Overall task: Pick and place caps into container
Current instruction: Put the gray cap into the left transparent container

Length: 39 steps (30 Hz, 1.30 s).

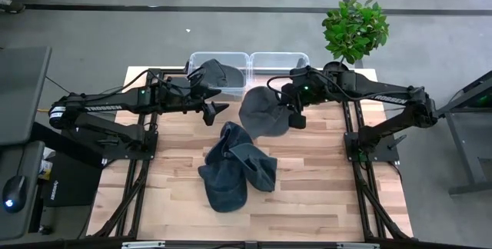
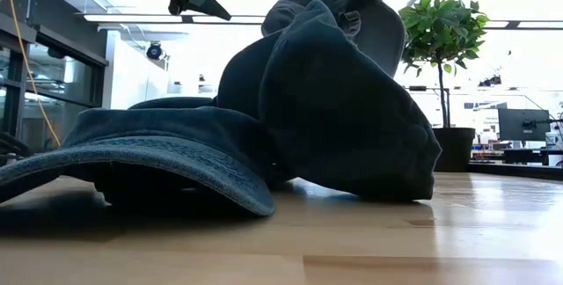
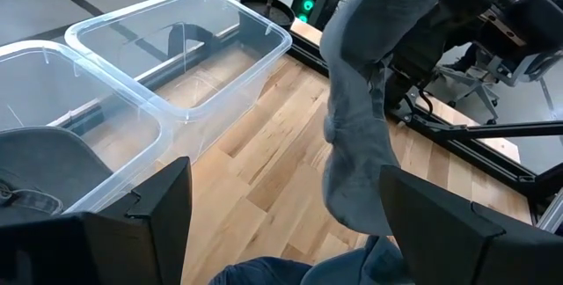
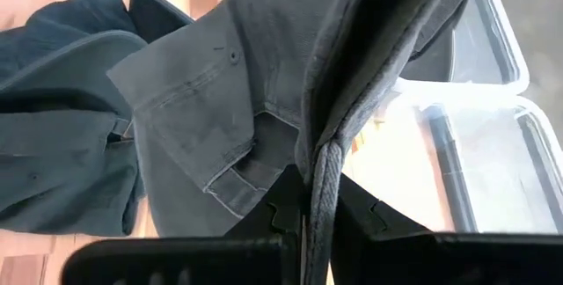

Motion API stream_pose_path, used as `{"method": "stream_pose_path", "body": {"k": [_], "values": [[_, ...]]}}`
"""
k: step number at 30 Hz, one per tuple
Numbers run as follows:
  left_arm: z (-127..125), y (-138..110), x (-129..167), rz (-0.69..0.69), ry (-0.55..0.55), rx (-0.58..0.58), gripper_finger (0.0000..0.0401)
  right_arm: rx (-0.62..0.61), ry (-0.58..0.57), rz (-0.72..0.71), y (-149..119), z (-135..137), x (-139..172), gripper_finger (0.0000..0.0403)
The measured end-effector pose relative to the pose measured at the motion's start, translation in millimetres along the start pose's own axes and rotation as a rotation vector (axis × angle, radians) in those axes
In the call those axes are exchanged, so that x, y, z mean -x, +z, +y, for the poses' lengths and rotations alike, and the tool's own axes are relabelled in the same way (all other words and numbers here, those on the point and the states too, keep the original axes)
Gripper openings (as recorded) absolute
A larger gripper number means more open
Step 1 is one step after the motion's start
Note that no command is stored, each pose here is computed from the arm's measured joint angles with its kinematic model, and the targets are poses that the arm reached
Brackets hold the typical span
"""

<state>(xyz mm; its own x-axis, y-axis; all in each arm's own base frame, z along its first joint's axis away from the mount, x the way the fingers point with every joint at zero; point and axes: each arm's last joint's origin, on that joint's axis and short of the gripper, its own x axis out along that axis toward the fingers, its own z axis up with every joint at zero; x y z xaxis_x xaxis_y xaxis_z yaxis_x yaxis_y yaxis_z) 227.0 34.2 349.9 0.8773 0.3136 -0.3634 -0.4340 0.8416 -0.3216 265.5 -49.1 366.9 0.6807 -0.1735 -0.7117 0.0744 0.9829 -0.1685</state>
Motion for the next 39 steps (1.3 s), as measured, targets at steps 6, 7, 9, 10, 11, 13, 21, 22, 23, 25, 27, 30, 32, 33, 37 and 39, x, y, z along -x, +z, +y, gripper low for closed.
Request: {"method": "stream_pose_path", "body": {"k": [6, 7, 9, 10, 11, 13, 21, 22, 23, 25, 27, 30, 32, 33, 37, 39], "values": [[0.0, 0.0, 0.0, 0.000, 0.000, 0.000, 0.0293, -0.010, 0.001, -0.014, 0.9, -2.2, -0.2, 0.0019], [0.0, 0.0, 0.0, 0.000, 0.000, 0.000, 0.0293, -0.014, 0.006, -0.022, 1.3, -3.5, -0.2, 0.0019], [-0.1, -0.3, -1.1, 0.002, 0.001, -0.003, 0.0293, -0.019, 0.020, -0.043, 3.4, -5.5, -2.6, 0.0019], [-0.2, -0.7, -2.5, 0.004, 0.002, -0.007, 0.0293, -0.022, 0.028, -0.057, 4.6, -6.5, -3.2, 0.0019], [-0.3, -1.2, -3.8, 0.008, 0.003, -0.008, 0.0293, -0.023, 0.031, -0.066, 5.6, -7.2, -4.4, 0.0019], [-0.3, -1.6, -4.5, 0.012, 0.003, -0.010, 0.0293, -0.020, 0.045, -0.075, 7.1, -7.9, -8.3, 0.0019], [-3.2, -0.6, -14.6, -0.010, -0.013, -0.007, 0.0293, 0.002, 0.068, -0.068, 10.0, -7.4, -23.8, 0.0019], [-3.4, -0.2, -14.3, -0.013, -0.016, -0.006, 0.0293, 0.005, 0.070, -0.072, 10.7, -7.4, -25.8, 0.0019], [-3.3, -0.3, -14.4, -0.011, -0.015, -0.006, 0.0293, 0.008, 0.070, -0.077, 11.6, -7.5, -27.4, 0.0019], [-3.6, -2.5, -20.2, 0.002, -0.010, -0.009, 0.0293, 0.014, 0.066, -0.097, 13.9, -7.9, -29.4, 0.0019], [-3.9, -5.1, -25.4, 0.021, -0.011, -0.012, 0.0293, 0.017, 0.063, -0.112, 15.7, -8.3, -30.5, 0.0019], [-6.5, -3.6, -30.6, 0.003, -0.040, -0.007, 0.0293, 0.024, 0.057, -0.141, 19.1, -8.9, -33.3, 0.0019], [-7.4, -5.1, -35.7, 0.011, -0.052, -0.007, 0.0293, 0.025, 0.059, -0.142, 19.7, -8.9, -36.6, 0.0019], [-8.2, -6.0, -39.4, 0.013, -0.066, -0.006, 0.0293, 0.025, 0.063, -0.147, 20.5, -8.9, -38.1, 0.0019], [-11.2, -7.6, -50.1, 0.012, -0.109, 0.001, 0.0293, 0.026, 0.072, -0.151, 21.7, -8.7, -44.0, 0.0019], [-12.8, -8.3, -54.9, 0.013, -0.133, 0.009, 0.0293, 0.026, 0.071, -0.158, 22.5, -8.8, -44.4, 0.0019]]}}
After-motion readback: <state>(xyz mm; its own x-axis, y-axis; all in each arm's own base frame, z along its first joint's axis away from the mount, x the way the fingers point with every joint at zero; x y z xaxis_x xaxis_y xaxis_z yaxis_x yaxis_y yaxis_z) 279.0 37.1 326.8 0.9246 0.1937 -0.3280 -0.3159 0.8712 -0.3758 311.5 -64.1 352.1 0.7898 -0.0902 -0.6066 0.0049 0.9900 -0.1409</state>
